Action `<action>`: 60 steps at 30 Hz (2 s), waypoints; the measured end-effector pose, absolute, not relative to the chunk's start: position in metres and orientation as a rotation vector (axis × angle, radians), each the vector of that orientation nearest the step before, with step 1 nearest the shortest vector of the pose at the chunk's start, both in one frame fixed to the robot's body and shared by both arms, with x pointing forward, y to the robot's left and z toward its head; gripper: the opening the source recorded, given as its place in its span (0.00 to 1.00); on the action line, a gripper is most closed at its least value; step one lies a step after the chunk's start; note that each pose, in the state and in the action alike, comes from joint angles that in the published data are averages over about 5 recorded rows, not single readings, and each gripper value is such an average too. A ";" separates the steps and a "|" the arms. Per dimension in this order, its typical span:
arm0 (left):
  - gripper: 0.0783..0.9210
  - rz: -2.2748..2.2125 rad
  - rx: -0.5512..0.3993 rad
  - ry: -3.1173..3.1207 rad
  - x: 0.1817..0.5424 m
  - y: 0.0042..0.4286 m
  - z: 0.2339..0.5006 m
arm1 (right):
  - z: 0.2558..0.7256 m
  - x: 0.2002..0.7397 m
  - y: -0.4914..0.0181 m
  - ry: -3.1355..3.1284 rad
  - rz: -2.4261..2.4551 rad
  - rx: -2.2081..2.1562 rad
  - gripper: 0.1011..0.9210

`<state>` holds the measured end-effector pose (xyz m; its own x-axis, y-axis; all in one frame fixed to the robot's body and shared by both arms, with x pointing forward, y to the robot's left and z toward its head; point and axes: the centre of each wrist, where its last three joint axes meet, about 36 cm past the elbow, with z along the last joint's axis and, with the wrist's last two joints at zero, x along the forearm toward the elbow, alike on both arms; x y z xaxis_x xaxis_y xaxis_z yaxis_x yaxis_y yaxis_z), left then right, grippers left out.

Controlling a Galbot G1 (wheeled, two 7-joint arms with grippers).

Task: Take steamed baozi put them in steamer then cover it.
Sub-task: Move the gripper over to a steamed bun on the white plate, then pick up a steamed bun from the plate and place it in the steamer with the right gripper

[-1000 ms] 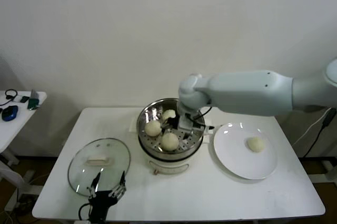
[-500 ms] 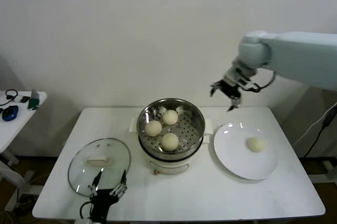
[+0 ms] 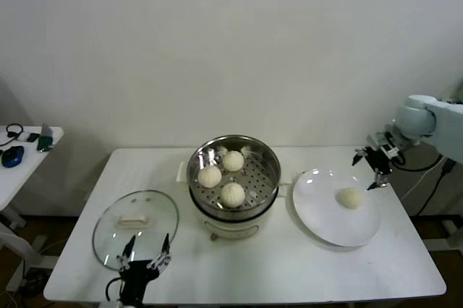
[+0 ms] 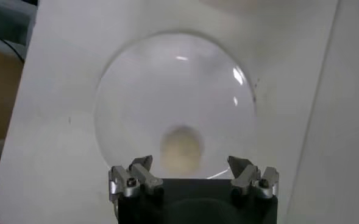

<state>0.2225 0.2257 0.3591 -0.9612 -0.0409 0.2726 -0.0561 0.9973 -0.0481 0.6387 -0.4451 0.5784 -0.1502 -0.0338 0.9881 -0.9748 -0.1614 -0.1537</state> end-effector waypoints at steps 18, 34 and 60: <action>0.88 0.063 0.080 -2.845 0.218 0.224 0.354 | 0.484 0.669 -0.453 -1.274 1.349 1.209 0.88; 0.88 0.061 0.084 -2.846 0.217 0.225 0.355 | 0.457 0.675 -0.443 -1.284 1.314 1.205 0.75; 0.88 0.064 0.056 -2.871 0.221 0.222 0.364 | 0.714 0.670 -0.280 -1.476 1.485 1.380 0.71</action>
